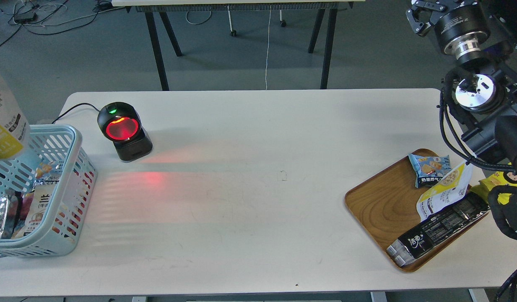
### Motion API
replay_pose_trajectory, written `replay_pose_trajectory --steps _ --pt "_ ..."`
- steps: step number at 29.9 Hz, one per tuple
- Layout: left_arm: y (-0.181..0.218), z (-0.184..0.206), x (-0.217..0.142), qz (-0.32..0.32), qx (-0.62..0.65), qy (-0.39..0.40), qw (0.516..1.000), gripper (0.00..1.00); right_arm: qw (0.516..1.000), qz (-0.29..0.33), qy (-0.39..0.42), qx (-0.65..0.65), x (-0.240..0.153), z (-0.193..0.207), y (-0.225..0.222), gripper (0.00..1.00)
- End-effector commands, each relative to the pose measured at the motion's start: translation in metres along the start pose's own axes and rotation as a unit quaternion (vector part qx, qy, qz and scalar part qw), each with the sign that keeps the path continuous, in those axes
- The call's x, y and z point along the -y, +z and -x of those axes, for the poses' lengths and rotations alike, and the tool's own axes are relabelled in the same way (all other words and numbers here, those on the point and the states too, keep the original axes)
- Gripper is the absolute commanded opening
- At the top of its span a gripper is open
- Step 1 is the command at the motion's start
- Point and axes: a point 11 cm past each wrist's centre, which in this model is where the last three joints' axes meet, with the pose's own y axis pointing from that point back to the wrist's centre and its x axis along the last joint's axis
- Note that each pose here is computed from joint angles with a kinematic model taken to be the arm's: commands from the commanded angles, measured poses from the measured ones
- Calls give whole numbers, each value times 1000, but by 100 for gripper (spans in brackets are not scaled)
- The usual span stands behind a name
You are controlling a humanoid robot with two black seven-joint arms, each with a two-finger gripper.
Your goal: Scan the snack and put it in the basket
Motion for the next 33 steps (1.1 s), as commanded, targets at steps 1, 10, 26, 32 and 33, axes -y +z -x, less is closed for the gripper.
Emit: replay_pose_trajectory --steps 1,10,26,32,33 --pt "3 24 4 7 4 -9 1000 1 1000 1 0 0 0 -1 0 100" --pt "15 46 9 27 -4 -17 999 20 1000 0 1 -1 -1 -1 0 100" --pt "37 -45 52 192 -471 223 832 97 1000 -21 1 -5 6 -2 -23 100" --pt "67 -110 70 326 -560 267 713 97 1000 -16 4 -14 6 -7 -35 99" --pt "69 -121 75 343 -579 279 685 97 1000 -11 4 -14 6 -7 -34 99"
